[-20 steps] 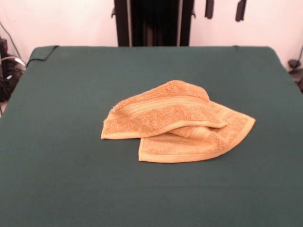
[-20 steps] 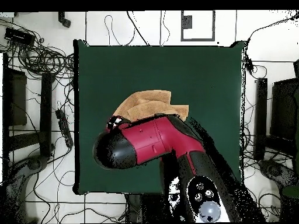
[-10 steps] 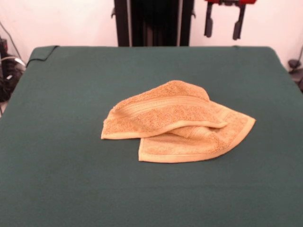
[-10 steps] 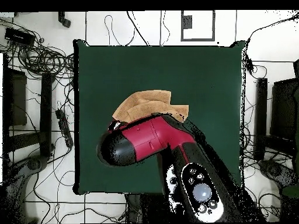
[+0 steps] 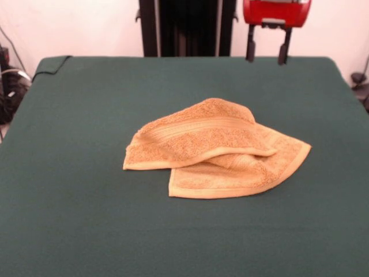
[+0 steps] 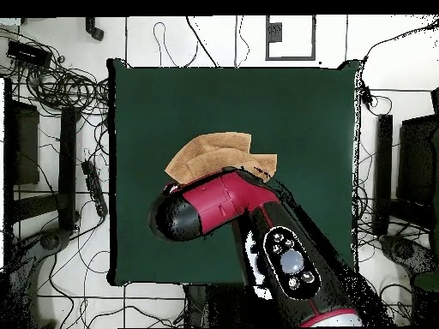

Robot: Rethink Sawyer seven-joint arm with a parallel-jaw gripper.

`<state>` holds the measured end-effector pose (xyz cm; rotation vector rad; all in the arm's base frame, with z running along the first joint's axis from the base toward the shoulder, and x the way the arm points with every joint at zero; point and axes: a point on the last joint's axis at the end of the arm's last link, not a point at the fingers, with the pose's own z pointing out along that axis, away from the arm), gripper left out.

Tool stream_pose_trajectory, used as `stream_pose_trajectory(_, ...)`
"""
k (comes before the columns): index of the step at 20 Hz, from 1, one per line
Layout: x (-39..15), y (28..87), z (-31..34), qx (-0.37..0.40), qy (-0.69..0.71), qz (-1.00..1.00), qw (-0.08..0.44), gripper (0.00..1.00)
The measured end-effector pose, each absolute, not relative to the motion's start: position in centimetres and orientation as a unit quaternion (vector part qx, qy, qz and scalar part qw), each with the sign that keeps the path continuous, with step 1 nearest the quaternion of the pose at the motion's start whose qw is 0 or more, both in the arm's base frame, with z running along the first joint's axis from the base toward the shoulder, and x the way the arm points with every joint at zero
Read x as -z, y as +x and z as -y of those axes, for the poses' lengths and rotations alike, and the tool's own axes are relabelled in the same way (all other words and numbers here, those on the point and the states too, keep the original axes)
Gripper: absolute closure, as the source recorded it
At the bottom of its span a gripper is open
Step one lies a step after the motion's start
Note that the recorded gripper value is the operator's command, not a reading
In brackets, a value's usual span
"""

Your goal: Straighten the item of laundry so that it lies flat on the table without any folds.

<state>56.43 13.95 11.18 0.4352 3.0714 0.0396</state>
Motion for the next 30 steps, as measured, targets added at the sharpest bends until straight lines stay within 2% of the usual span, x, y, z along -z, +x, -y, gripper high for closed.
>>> stream_pose_trajectory(15,-8.9,56.4,-16.7,-0.026,0.125,-0.992,0.01,0.0)
stream_pose_trajectory(30,-8.6,62.5,-17.9,-0.035,0.152,-0.988,0.018,0.0)
